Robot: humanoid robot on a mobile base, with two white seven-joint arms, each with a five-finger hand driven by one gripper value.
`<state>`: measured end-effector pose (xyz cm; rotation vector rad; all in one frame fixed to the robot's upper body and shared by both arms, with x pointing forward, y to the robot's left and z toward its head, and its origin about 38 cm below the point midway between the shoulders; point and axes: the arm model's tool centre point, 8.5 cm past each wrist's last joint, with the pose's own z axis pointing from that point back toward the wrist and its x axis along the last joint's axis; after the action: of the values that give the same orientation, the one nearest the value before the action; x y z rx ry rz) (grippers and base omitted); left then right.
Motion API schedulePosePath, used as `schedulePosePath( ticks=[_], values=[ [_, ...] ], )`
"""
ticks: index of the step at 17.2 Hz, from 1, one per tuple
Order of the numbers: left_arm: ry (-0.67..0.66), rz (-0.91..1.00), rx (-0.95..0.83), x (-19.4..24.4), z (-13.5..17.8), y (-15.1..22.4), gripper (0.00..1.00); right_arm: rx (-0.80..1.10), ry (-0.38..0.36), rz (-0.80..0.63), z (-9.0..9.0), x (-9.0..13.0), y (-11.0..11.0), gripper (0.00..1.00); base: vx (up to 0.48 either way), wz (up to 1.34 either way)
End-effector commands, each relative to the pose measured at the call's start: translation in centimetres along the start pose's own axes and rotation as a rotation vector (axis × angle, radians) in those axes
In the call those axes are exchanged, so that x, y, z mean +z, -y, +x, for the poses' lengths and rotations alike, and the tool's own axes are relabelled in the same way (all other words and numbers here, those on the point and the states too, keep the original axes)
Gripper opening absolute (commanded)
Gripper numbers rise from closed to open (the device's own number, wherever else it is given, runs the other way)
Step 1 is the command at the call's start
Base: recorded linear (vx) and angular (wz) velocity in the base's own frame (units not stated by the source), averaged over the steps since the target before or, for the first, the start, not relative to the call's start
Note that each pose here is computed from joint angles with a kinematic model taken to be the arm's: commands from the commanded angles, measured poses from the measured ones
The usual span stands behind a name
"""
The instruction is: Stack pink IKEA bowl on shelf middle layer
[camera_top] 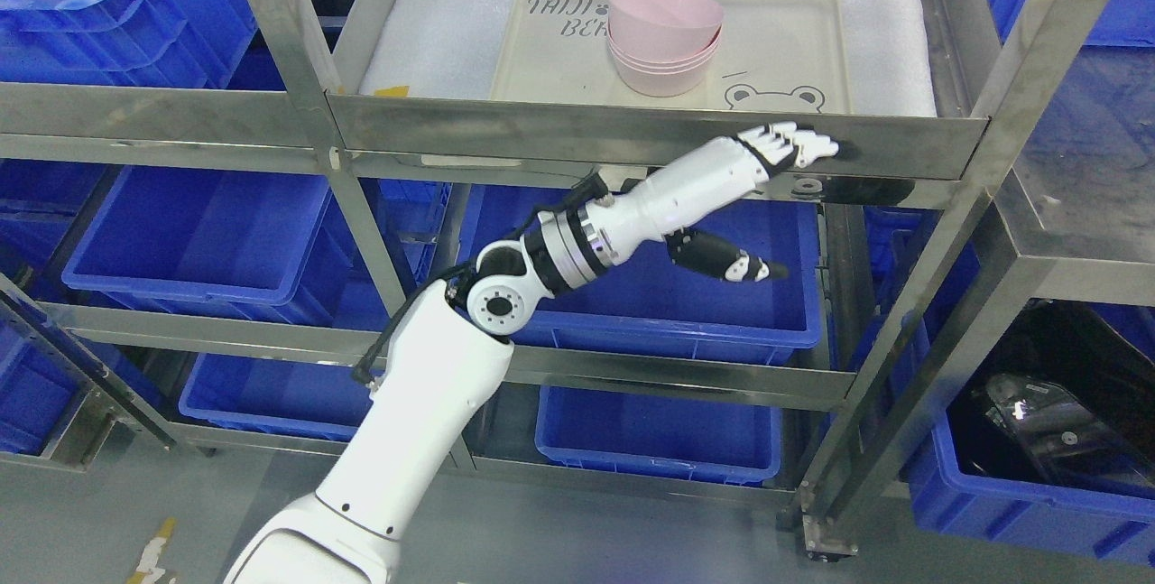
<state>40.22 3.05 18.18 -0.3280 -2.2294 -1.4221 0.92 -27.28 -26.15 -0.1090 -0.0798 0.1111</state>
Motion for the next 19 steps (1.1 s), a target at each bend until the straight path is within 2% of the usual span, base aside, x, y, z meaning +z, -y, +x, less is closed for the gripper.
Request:
schedulePosePath(
  ticks=[1,5,9,10,14,16,19],
  values=[
    [0.054,-0.018,0.139,3.6,4.3,8.6,0.95,0.002,-0.008,-0.015,-1.0,0.0,1.0,1.0,0.0,0.0],
    [-0.2,0.093,0.284,11.7,2.7,13.1,0.95,0.002,-0.008,-0.015,-1.0,0.0,1.0,1.0,0.0,0.0],
    [-0.423,0.292,0.377,19.5,-0.1,13.5,0.96,0.002,-0.008,-0.015,-1.0,0.0,1.0,1.0,0.0,0.0],
    [-0.438,0.352,0.386,20.3,-0.3,13.0,0.96,0.001,-0.008,-0.016,-1.0,0.0,1.0,1.0,0.0,0.0],
    [-0.756,0.671,0.518,23.5,-3.7,11.4,0.96,0.002,-0.008,-0.015,-1.0,0.0,1.0,1.0,-0.04,0.28],
    [-0.795,0.766,0.485,23.6,-4.1,10.6,0.96,0.002,-0.008,-0.015,-1.0,0.0,1.0,1.0,-0.097,0.54],
    [-0.771,0.753,0.511,22.9,-4.2,10.5,0.96,0.001,-0.008,-0.016,-1.0,0.0,1.0,1.0,-0.086,0.55]
  ],
)
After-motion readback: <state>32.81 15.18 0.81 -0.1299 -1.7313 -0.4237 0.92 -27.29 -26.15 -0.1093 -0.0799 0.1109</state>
